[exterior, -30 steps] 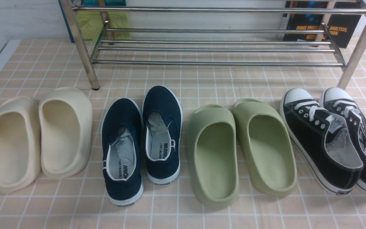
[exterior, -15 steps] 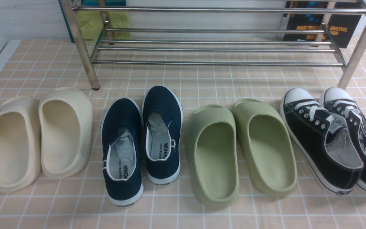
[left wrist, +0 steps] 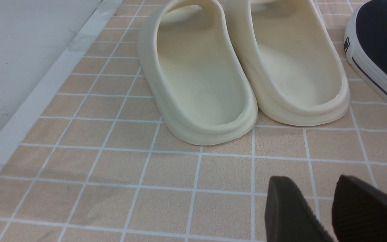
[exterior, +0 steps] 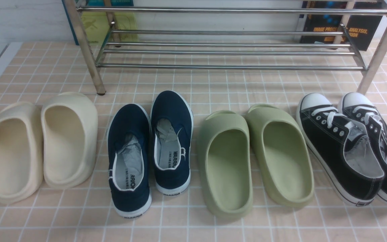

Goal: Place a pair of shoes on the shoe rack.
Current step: Use the left arm to grab the shoe closest to it

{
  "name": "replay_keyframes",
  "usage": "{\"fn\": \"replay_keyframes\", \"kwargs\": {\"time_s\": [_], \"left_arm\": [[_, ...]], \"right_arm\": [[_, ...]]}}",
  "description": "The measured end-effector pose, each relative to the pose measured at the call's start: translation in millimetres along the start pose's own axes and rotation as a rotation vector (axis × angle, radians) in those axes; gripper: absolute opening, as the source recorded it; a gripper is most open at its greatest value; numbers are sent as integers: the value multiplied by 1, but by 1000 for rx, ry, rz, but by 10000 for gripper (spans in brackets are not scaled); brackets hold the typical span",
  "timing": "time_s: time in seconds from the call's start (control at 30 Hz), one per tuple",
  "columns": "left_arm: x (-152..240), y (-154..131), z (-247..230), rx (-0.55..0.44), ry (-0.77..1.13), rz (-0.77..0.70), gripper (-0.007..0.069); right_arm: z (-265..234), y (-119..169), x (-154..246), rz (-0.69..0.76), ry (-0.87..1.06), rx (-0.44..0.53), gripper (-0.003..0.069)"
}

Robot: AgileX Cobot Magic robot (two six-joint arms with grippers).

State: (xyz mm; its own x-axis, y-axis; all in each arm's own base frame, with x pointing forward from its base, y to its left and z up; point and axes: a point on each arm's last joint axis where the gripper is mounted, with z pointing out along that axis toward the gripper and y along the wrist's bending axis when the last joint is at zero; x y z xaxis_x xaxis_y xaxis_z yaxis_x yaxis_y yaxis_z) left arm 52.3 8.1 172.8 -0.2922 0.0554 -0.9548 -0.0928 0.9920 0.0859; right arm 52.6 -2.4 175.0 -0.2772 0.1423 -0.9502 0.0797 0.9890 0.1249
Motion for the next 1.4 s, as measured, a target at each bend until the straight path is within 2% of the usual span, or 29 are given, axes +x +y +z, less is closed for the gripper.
{"fn": "replay_keyframes", "kwargs": {"time_s": [0.47, 0.57, 0.83, 0.97, 1.0, 1.07, 1.17, 1.4], "left_arm": [[0, 2, 0, -26, -2, 63, 239], [-1, 2, 0, -21, -11, 26, 239], [-7, -1, 0, 16, -80, -245, 239], [-11, -3, 0, 60, -118, -532, 239], [-11, -3, -1, 64, -121, -551, 239], [-16, -4, -1, 106, -155, -777, 239], [-20, -4, -2, 142, -190, -940, 239], [-21, -3, -2, 158, -200, -1026, 239]], "right_arm": [[0, 0, 0, 0, 0, 0, 237], [0, 0, 0, 0, 0, 0, 237], [0, 0, 0, 0, 0, 0, 237], [0, 0, 0, 0, 0, 0, 237], [0, 0, 0, 0, 0, 0, 237], [0, 0, 0, 0, 0, 0, 237], [0, 0, 0, 0, 0, 0, 237], [0, 0, 0, 0, 0, 0, 237]]}}
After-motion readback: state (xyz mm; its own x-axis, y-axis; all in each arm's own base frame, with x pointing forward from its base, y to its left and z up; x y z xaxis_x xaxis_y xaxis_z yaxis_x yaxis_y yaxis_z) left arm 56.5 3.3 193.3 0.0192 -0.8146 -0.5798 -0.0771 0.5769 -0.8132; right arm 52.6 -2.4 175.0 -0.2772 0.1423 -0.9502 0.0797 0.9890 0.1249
